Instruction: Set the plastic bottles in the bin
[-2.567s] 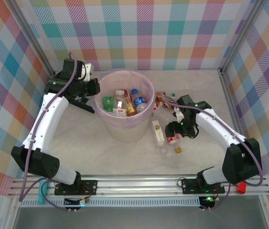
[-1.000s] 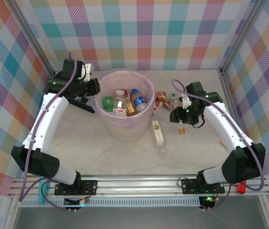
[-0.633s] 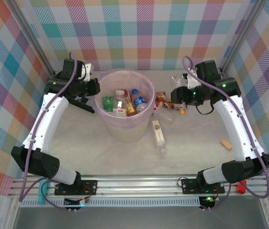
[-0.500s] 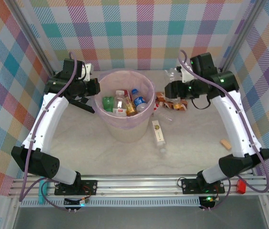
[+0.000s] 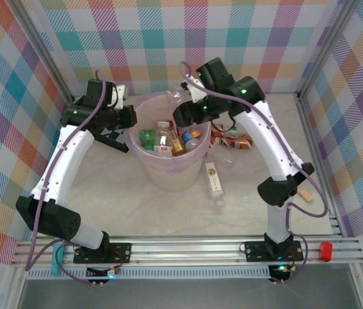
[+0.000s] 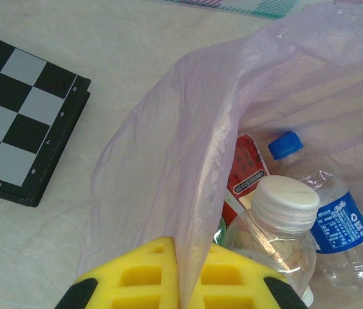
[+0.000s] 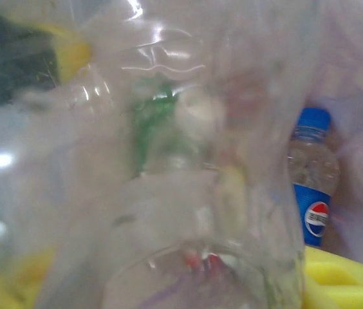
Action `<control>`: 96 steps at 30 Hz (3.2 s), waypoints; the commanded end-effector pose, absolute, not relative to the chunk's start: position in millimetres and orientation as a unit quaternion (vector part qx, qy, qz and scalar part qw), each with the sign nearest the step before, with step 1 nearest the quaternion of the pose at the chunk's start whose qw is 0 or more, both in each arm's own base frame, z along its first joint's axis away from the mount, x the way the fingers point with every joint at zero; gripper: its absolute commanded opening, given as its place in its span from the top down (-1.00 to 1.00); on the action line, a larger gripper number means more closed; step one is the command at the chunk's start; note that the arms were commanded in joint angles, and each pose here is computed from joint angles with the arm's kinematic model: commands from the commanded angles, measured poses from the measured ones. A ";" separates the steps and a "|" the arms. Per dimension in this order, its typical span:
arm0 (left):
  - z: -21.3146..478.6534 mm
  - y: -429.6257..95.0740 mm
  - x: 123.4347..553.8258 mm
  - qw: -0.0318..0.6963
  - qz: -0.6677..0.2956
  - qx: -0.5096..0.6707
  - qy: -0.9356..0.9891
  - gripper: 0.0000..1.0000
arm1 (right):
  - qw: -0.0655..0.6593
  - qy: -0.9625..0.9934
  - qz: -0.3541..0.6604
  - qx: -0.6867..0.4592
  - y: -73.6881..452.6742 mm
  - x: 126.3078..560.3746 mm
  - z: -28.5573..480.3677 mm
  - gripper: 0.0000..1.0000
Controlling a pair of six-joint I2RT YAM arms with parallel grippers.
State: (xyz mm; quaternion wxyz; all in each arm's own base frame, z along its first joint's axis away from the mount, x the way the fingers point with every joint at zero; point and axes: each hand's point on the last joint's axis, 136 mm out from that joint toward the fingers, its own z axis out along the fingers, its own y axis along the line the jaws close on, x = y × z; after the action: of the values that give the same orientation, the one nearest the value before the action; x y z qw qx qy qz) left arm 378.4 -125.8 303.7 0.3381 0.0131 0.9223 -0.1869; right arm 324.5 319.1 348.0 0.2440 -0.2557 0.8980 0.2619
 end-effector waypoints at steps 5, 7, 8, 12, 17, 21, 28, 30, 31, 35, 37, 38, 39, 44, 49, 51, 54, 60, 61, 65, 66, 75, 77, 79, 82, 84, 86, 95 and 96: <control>282.0 -145.3 374.3 0.294 -0.220 0.017 0.930 1.00 | 0.218 0.921 0.202 -0.251 332.1 344.6 298.2 0.08; 283.0 -145.2 373.9 0.296 -0.220 0.018 0.929 1.00 | 0.209 0.929 0.180 -0.248 331.4 352.5 279.1 0.07; 282.1 -145.2 373.9 0.295 -0.220 0.018 0.930 1.00 | 0.204 0.932 0.170 -0.247 331.6 355.9 268.7 0.05; 283.3 -144.6 372.7 0.296 -0.218 0.018 0.930 1.00 | 0.189 0.941 0.148 -0.241 333.0 364.5 234.9 -0.05; 282.0 -143.4 372.9 0.295 -0.215 0.018 0.931 1.00 | 0.164 0.950 0.126 -0.232 332.3 367.7 199.7 -0.42; 280.5 -143.0 372.5 0.293 -0.213 0.018 0.932 1.00 | 0.164 0.950 0.126 -0.235 334.5 369.1 190.9 -0.58; 279.8 -141.9 371.6 0.292 -0.211 0.017 0.933 1.00 | 0.183 0.945 0.129 -0.240 334.4 371.1 205.1 -0.77; 280.2 -141.7 371.4 0.293 -0.210 0.017 0.933 1.00 | 0.195 0.941 0.136 -0.242 334.1 370.4 220.7 -0.83; 279.8 -141.4 371.7 0.292 -0.210 0.017 0.933 1.00 | 0.205 0.937 0.141 -0.244 334.9 369.7 231.0 -0.86; 280.9 -141.7 371.9 0.294 -0.210 0.018 0.932 1.00 | 0.243 0.921 0.169 -0.254 337.2 362.1 276.0 -0.94; 280.6 -141.5 371.7 0.294 -0.209 0.017 0.933 1.00 | 0.257 0.913 0.185 -0.257 337.2 356.8 296.7 -0.95; 281.1 -141.5 371.8 0.294 -0.210 0.017 0.932 1.00 | 0.265 0.908 0.194 -0.259 336.7 353.2 307.6 -0.96; 280.5 -141.6 372.1 0.293 -0.209 0.017 0.933 1.00 | 0.271 0.904 0.201 -0.261 336.5 350.2 315.6 -0.99; 281.2 -140.9 371.6 0.294 -0.208 0.017 0.933 1.00 | 0.300 0.887 0.231 -0.264 329.1 332.1 354.8 -1.00; 281.2 -140.2 371.2 0.292 -0.205 0.017 0.934 1.00 | 0.328 0.872 0.249 -0.266 315.4 313.9 387.6 -1.00; 282.0 -139.7 370.6 0.293 -0.204 0.018 0.934 1.00 | 0.342 0.870 0.243 -0.261 303.6 307.6 398.4 -1.00; 282.2 -139.5 370.4 0.293 -0.203 0.019 0.934 1.00 | 0.355 0.874 0.227 -0.242 280.4 301.4 404.2 -0.98; 280.6 -139.8 371.1 0.291 -0.203 0.019 0.935 1.00 | 0.338 0.894 0.244 -0.165 221.5 287.7 388.5 -0.85; 280.5 -139.7 371.4 0.291 -0.203 0.019 0.935 1.00 | 0.335 0.898 0.244 -0.151 211.1 283.9 383.5 -0.83; 279.6 -139.4 372.8 0.291 -0.201 0.018 0.935 1.00 | 0.315 0.914 0.232 -0.106 178.4 267.9 358.2 -0.79; 278.8 -139.4 373.2 0.290 -0.200 0.018 0.936 1.00 | 0.309 0.918 0.228 -0.098 172.8 264.6 351.0 -0.79; 276.2 -138.1 372.9 0.288 -0.196 0.017 0.937 1.00 | 0.217 0.948 0.229 -0.034 153.3 237.3 261.6 -0.72; 275.5 -138.2 372.8 0.286 -0.197 0.016 0.938 1.00 | 0.186 0.957 0.223 -0.024 153.3 233.7 235.1 -0.70; 276.5 -138.1 372.5 0.287 -0.197 0.016 0.937 1.00 | 0.167 0.959 0.227 -0.016 155.9 231.8 213.9 -0.70; 276.6 -137.3 372.4 0.287 -0.194 0.016 0.938 1.00 | 0.135 0.962 0.237 -0.002 161.5 228.6 181.6 -0.69; 276.9 -137.6 372.4 0.287 -0.195 0.015 0.938 1.00 | 0.113 0.961 0.252 0.006 168.0 226.8 161.7 -0.69; 276.3 -137.6 372.9 0.286 -0.195 0.014 0.938 1.00 | 0.093 0.959 0.268 0.014 175.8 224.5 142.0 -0.69; 274.1 -138.2 374.3 0.284 -0.197 0.010 0.938 1.00 | 0.054 0.967 0.247 0.022 192.2 226.2 75.1 -0.77; 274.2 -138.1 374.3 0.284 -0.196 0.010 0.938 1.00 | 0.052 0.969 0.242 0.023 193.0 226.5 70.4 -0.79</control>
State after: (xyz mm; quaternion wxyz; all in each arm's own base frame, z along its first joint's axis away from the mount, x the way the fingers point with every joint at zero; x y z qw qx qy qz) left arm 381.8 -129.5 303.7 0.3424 0.0173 0.9203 -0.1886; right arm 216.8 181.5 76.5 0.0371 0.0182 0.9728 0.2277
